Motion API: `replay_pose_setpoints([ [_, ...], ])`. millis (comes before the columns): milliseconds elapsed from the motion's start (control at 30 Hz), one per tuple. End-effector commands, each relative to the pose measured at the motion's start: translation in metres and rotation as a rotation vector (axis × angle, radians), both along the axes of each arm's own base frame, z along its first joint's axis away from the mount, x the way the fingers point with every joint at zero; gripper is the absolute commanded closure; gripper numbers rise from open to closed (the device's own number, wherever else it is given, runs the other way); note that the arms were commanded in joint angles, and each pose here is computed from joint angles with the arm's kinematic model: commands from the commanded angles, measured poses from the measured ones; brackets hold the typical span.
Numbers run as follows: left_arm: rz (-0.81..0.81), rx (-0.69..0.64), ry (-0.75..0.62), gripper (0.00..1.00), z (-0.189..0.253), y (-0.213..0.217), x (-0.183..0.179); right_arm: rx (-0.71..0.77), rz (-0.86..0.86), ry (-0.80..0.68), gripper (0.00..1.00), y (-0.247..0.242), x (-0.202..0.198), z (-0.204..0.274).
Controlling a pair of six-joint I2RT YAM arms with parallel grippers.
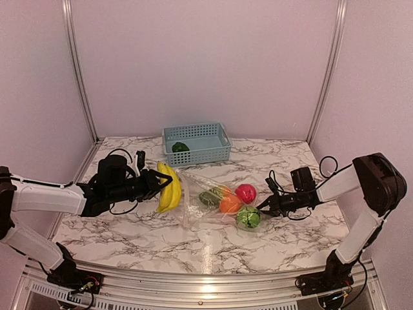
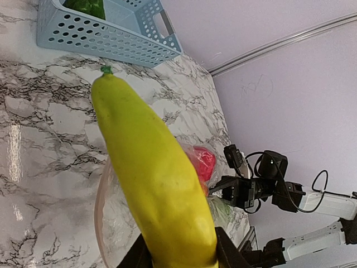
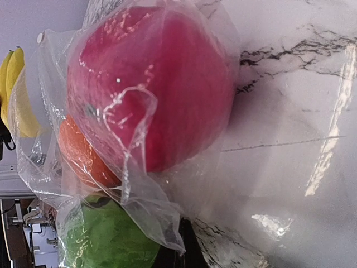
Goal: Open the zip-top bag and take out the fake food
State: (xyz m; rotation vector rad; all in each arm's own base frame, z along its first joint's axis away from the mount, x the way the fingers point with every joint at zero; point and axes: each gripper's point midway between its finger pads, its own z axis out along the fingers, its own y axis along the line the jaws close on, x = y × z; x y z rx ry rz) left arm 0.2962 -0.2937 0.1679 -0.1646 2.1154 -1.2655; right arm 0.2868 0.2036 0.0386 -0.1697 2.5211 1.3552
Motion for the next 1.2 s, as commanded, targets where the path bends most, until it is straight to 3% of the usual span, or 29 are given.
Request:
replay_pose_setpoints([
  [0, 0.004, 0.007, -0.056, 0.77, 0.025, -0.001, 0.009, -0.023, -0.011, 0.002, 1.00, -0.006, 0.002, -0.005],
  [267, 0.066, -0.003, -0.224, 0.79, 0.119, -0.012, 0.082, -0.036, -0.002, -0.009, 1.00, -0.007, 0.002, -0.005],
  [533, 0.107, 0.018, -0.279, 0.79, 0.145, -0.050, 0.166, -0.050, 0.003, -0.029, 1.00, -0.008, 0.002, -0.001],
  [933, 0.227, 0.118, -0.217, 0.76, 0.086, -0.064, 0.276, -0.075, 0.018, -0.046, 1.00, -0.010, -0.002, 0.001],
  [1167, 0.244, 0.077, -0.164, 0.75, 0.050, -0.075, 0.319, -0.092, 0.023, -0.030, 1.00, -0.012, -0.004, -0.001],
])
